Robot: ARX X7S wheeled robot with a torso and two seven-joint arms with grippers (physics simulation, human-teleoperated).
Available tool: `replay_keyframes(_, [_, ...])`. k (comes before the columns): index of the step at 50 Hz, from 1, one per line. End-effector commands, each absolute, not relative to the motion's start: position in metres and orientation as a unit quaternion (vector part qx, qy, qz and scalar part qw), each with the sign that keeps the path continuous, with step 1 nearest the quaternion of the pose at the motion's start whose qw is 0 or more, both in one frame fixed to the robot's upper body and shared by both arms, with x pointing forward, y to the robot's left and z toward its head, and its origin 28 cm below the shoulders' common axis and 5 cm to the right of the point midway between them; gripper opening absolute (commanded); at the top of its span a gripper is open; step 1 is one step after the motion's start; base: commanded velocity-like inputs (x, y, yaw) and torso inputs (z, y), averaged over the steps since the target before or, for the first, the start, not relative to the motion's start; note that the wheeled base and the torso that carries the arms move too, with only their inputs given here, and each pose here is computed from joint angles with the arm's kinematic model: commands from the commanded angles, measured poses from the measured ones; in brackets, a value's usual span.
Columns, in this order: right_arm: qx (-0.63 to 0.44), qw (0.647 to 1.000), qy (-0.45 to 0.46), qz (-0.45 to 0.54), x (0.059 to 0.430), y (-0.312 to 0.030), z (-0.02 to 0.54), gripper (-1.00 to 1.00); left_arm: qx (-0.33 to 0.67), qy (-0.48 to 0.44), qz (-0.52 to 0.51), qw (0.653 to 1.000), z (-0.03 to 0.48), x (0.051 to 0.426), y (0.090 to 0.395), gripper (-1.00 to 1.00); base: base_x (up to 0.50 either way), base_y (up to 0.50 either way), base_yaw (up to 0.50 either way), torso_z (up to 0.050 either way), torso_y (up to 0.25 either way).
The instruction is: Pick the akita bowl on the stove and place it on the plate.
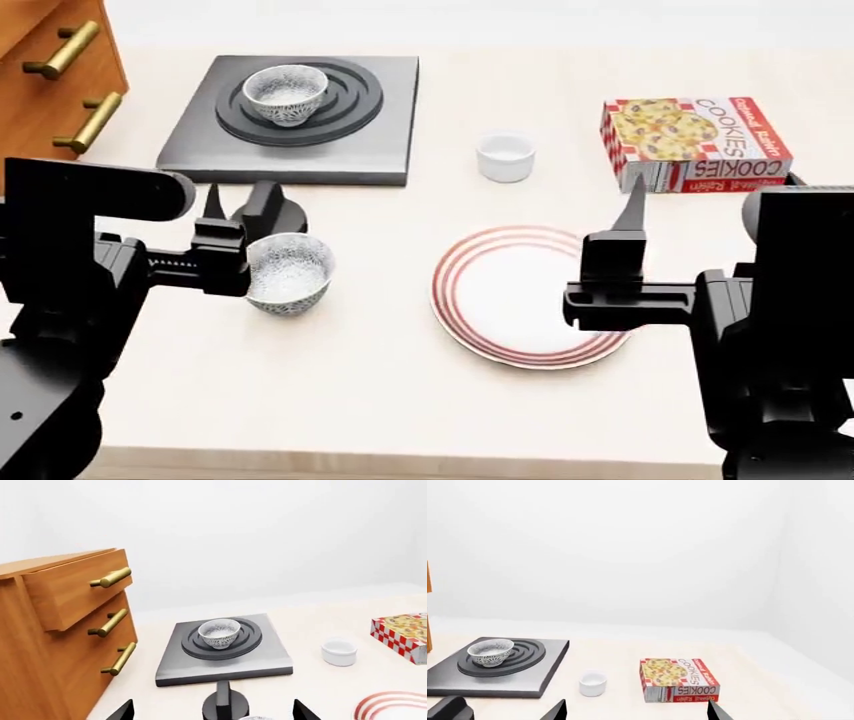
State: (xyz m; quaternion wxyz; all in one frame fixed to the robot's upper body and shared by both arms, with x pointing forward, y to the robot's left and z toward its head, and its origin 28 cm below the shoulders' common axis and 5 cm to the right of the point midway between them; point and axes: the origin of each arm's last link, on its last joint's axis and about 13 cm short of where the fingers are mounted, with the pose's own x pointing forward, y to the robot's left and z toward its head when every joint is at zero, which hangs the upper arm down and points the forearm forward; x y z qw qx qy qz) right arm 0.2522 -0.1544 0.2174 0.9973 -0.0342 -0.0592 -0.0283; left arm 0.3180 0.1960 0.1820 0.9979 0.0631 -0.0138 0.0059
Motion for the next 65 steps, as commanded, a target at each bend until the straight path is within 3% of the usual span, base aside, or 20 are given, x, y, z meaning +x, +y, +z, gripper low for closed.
replay_keyframes(1, [-0.034, 0.997, -0.058, -0.030, 0.2525, -0.1549, 0.2172, 1.00, 0.062, -0.014, 0.004, 0.998, 0.1828, 0.3177, 0.1960, 1.00, -0.02, -0.21, 0.00, 0.000, 0.000])
replay_keyframes(35, [-0.034, 0.997, -0.059, -0.028, 0.2520, -0.1545, 0.2173, 1.00, 0.061, -0.011, 0.000, 0.998, 0.1809, 0.3162, 0.1951, 1.00, -0.02, -0.21, 0.00, 0.000, 0.000])
replay_keyframes(65, [-0.033, 0.997, -0.059, -0.026, 0.2532, -0.1547, 0.2161, 1.00, 0.060, -0.009, -0.001, 0.998, 0.1801, 0.3162, 0.1947, 1.00, 0.11, 0.00, 0.00, 0.000, 0.000])
